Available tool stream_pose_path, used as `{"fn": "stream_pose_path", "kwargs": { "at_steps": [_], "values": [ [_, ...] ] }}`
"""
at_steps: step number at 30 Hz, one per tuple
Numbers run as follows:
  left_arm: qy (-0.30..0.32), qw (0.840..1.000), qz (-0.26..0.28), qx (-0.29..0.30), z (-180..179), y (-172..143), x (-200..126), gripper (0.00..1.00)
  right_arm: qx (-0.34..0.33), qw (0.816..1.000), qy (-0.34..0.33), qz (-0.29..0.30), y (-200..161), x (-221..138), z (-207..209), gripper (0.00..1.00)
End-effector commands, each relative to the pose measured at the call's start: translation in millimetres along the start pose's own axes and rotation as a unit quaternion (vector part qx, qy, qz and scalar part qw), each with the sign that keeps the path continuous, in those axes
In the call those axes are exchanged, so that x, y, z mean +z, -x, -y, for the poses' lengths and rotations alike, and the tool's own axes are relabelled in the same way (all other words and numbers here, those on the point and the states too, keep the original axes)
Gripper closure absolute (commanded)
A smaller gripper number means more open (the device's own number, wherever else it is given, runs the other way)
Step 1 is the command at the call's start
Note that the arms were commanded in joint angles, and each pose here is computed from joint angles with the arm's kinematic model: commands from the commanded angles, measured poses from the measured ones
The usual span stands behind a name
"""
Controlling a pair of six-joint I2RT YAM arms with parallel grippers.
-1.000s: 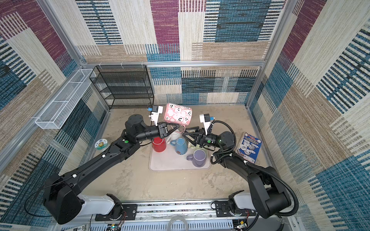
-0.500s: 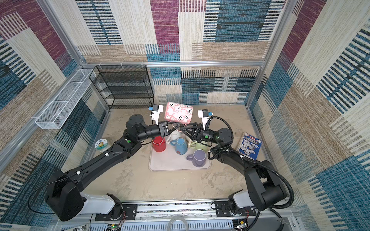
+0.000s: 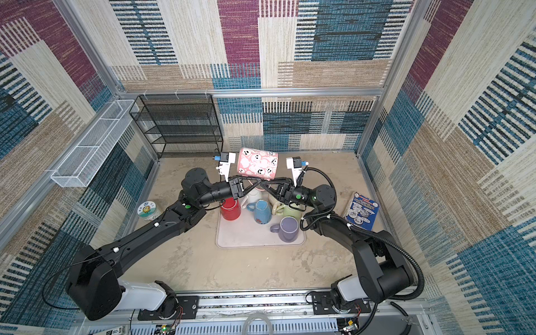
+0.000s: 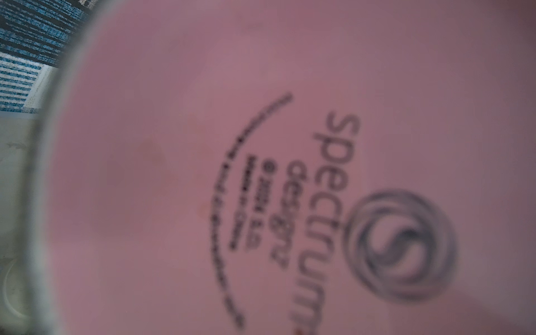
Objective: Turn the mug right side up
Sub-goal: Place the mug at the top-right of the table.
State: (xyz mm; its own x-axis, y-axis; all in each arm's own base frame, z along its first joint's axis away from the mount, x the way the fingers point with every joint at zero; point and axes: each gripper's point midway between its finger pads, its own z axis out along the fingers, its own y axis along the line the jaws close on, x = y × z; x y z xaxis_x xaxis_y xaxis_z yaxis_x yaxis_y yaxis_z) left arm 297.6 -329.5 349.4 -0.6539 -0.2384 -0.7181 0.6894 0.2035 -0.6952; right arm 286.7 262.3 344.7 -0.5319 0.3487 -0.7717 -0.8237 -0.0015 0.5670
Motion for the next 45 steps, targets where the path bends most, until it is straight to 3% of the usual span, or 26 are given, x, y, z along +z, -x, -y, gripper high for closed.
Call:
{"fn": "stream_pose_path", "kwargs": {
  "at_steps": [1,6,10,15,26,45],
  "values": [
    [-0.026,0.999,0.018,0.020,12.8,8.1,-1.6,1.00,-0.040,0.998,0.028,0.041,18.8,-0.7,-20.3,0.75],
    [-0.035,0.999,0.024,0.014,9.9,6.7,0.3,1.00,-0.044,0.997,0.033,0.058,25.8,-1.3,-24.2,0.85],
    [-0.036,0.999,0.024,0.008,5.1,3.1,1.7,1.00,-0.039,0.997,0.031,0.058,24.4,-1.4,-21.7,1.00],
    [-0.036,0.999,0.023,0.001,-3.6,-4.6,2.5,1.00,-0.036,0.997,0.022,0.058,18.7,-4.7,-16.8,1.00],
    [-0.016,1.000,0.021,-0.014,-28.7,-27.3,-1.0,0.76,-0.041,0.997,0.015,0.065,16.0,-8.7,-16.0,1.00],
    [0.034,0.999,0.014,0.012,-41.6,-38.6,-13.6,0.62,-0.047,0.997,-0.004,0.062,12.1,-10.2,-8.6,1.00]
  ]
}}
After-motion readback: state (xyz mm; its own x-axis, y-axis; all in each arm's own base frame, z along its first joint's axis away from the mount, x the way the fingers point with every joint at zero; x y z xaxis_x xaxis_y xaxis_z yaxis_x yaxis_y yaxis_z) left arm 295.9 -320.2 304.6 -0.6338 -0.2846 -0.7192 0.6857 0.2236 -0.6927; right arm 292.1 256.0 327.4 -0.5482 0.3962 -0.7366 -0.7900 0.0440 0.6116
